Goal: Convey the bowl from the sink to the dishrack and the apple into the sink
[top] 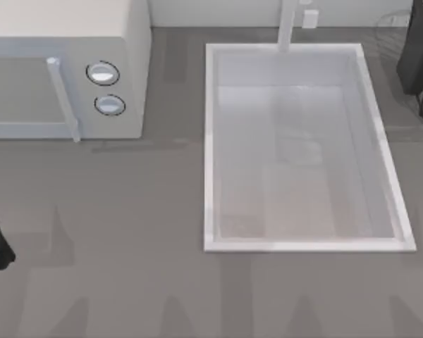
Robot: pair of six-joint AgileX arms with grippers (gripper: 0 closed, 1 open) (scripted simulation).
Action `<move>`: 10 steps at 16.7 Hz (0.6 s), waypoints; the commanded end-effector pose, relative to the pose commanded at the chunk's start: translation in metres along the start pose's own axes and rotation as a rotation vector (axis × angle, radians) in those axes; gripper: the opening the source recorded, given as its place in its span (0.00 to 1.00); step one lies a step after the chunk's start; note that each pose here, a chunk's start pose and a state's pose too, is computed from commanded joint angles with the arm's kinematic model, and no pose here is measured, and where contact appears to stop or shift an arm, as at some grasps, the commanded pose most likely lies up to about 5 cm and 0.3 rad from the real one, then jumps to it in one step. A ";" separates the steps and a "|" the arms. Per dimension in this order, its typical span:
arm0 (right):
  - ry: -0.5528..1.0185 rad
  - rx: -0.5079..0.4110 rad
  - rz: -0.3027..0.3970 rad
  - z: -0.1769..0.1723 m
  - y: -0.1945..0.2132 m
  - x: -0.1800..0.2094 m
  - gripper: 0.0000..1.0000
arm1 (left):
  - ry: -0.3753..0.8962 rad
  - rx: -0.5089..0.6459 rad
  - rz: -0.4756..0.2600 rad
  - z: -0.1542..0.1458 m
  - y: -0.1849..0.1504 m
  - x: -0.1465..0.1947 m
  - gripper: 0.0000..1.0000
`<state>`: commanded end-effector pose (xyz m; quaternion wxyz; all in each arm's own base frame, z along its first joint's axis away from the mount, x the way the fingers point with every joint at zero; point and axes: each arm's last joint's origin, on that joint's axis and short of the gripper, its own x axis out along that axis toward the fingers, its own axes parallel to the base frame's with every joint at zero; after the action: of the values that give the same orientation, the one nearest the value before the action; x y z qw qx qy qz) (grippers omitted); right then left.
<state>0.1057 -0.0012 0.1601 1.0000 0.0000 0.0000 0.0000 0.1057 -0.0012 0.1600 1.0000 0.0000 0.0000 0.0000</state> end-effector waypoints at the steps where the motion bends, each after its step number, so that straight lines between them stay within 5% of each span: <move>1: 0.009 -0.002 0.000 0.001 0.000 0.000 1.00 | 0.000 0.000 0.000 0.000 0.000 0.000 1.00; 10: 0.419 -0.055 -0.051 0.051 -0.008 0.027 1.00 | 0.000 0.000 0.000 0.000 0.000 0.000 1.00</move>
<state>0.1322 -0.0096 0.2109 0.9774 -0.0273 0.2081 -0.0254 0.1057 -0.0012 0.1600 1.0000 0.0000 0.0000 0.0000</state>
